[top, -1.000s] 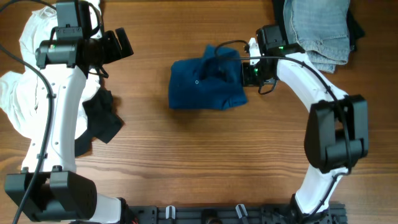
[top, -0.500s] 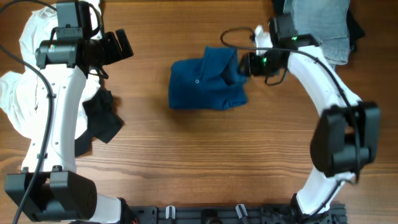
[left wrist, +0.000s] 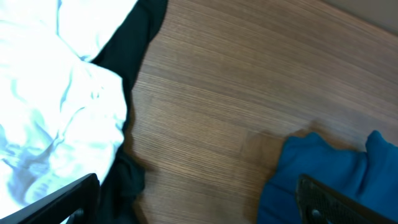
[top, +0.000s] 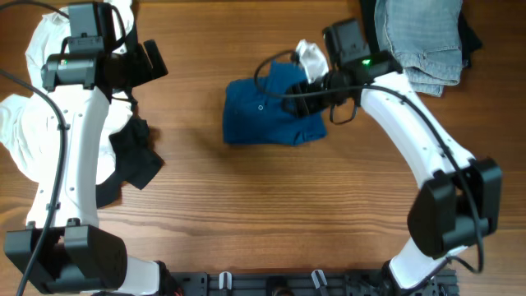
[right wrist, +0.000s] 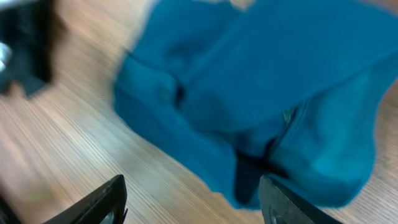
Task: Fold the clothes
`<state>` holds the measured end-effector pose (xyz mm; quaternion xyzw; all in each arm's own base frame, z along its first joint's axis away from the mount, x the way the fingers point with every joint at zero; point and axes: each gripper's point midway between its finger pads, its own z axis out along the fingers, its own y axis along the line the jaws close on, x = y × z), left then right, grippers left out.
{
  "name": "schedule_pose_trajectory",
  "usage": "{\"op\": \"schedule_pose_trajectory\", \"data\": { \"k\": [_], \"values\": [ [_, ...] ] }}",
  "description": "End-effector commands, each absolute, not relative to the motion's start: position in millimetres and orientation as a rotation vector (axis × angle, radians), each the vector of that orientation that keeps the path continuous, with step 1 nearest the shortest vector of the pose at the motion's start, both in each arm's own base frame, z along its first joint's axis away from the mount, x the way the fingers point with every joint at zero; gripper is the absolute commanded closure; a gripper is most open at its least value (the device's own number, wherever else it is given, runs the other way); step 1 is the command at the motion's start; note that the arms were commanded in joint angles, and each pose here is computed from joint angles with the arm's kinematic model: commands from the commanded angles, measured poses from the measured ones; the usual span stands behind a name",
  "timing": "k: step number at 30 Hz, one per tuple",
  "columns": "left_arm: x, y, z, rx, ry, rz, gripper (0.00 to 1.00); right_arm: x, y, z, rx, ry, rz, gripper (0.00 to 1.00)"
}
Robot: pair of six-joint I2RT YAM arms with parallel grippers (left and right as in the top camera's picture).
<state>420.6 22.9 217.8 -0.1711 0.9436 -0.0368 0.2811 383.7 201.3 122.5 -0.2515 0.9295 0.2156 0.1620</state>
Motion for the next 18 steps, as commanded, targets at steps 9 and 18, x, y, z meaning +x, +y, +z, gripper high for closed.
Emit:
{"op": "schedule_pose_trajectory", "data": {
  "k": [9, 18],
  "values": [
    [416.5, 40.0, 215.1, -0.481, 2.541, -0.053, 0.0, 385.5, 199.5, 77.4, -0.92, 2.605, 0.569, 0.39],
    [416.4, 39.9, 215.1, -0.481, 2.541, -0.053, 0.0, 388.2, 200.3, 61.2, -0.955, 2.611, 0.564, 0.71]
  ]
}}
